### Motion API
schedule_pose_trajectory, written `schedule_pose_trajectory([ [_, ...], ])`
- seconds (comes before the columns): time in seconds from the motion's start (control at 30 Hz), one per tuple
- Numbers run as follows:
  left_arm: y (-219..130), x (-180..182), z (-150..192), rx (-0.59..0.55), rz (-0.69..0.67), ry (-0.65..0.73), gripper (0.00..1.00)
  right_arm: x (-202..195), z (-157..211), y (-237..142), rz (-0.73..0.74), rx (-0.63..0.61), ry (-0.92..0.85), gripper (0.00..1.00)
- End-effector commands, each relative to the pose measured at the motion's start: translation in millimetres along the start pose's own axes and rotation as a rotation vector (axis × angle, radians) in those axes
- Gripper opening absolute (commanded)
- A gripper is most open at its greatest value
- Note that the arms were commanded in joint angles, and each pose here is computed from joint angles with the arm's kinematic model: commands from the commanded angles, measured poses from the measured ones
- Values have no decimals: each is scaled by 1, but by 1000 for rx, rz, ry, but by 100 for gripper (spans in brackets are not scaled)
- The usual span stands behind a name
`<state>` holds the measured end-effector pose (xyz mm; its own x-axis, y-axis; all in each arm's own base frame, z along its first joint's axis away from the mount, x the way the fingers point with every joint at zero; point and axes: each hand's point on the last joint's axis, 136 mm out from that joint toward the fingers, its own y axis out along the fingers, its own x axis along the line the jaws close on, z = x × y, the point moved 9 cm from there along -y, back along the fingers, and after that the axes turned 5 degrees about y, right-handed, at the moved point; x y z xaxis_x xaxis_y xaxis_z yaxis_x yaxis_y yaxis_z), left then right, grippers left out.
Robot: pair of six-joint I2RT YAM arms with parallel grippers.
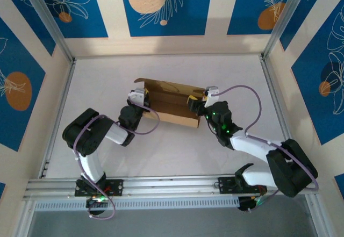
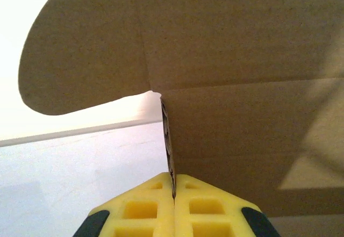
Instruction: Fold the paper box
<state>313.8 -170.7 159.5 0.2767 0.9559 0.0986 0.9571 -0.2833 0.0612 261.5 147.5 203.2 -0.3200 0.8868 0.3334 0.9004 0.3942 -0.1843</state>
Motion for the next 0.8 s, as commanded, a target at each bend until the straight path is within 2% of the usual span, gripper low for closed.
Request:
schedule_pose_trajectory([
  [0.0,-8,-19,11,46,141,57,0,16,-5,-10,-131,28,-5,77],
  [0.27,-7,-23,18,63,155,93,0,18,-9,-25,-215,64,-10,95],
  [0.5,-6,-25,18,63,152,101,0,26,-17,-43,-339,117,16,95],
  [0.77,-4,-24,19,66,135,100,0,18,-9,-68,-293,199,64,95],
])
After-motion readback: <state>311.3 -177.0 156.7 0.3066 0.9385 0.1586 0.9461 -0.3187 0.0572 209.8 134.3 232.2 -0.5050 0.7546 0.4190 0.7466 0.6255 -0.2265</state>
